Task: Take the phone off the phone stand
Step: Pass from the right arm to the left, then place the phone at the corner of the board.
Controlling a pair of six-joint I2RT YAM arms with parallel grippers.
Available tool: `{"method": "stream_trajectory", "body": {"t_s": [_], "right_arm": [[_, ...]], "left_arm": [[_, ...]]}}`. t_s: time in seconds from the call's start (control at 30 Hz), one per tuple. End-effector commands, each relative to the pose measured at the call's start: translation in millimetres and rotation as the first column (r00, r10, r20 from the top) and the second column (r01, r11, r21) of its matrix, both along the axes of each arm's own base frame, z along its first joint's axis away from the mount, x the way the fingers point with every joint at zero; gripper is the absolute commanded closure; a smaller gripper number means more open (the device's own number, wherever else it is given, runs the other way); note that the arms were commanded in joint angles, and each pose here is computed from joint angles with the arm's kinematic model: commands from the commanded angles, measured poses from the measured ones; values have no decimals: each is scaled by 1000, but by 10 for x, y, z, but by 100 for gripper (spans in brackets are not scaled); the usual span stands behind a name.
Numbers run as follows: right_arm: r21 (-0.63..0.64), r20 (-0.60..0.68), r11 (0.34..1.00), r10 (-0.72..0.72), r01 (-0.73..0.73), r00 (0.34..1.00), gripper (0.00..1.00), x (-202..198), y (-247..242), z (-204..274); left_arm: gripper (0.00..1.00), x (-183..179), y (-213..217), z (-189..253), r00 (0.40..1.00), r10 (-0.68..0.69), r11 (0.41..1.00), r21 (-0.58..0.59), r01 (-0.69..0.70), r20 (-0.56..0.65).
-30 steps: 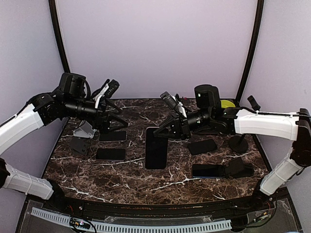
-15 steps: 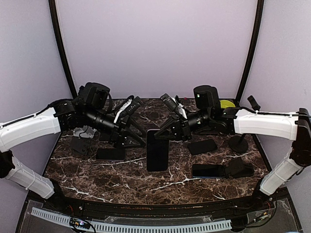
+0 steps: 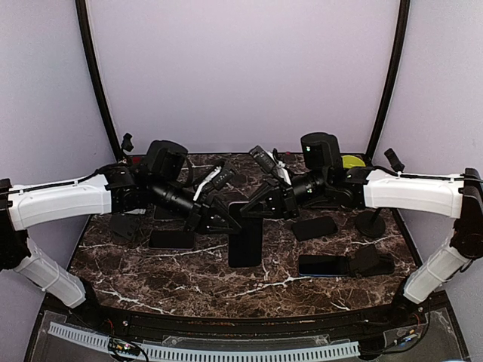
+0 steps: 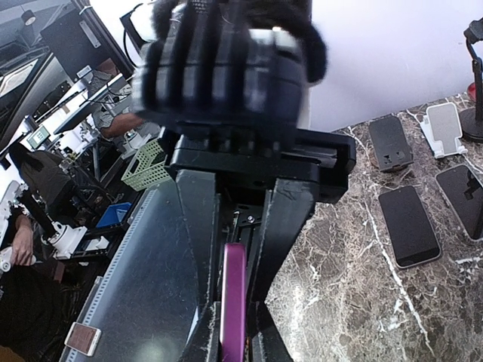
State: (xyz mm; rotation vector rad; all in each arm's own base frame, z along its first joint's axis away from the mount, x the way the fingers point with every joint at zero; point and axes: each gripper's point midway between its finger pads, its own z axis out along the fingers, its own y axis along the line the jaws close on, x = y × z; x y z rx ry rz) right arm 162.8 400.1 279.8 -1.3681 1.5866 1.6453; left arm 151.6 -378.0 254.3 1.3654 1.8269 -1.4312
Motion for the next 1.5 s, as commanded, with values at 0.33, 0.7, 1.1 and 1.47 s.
{"method": "stream_trajectory", "body": {"t_s": [0.33,0.7,1.1,1.47], "right_arm": [[79,74,996,-52,46,996,57,107,-113,297],[103,116,979,-187,176,975,11,317,-297,399],[111,99,960,-268,257,958,10,466,-427,392],[99,98,960,-273,263,957,11,451,-477,353]], "left_arm": [[100,-28,28,53,999,36,997,-65,-36,3],[100,523,237,20,960,279,960,-48,-277,35],[100,1939,1063,110,490,872,488,-72,-870,-2],[100,2493,1738,-176,86,986,83,-22,-996,-146]]}}
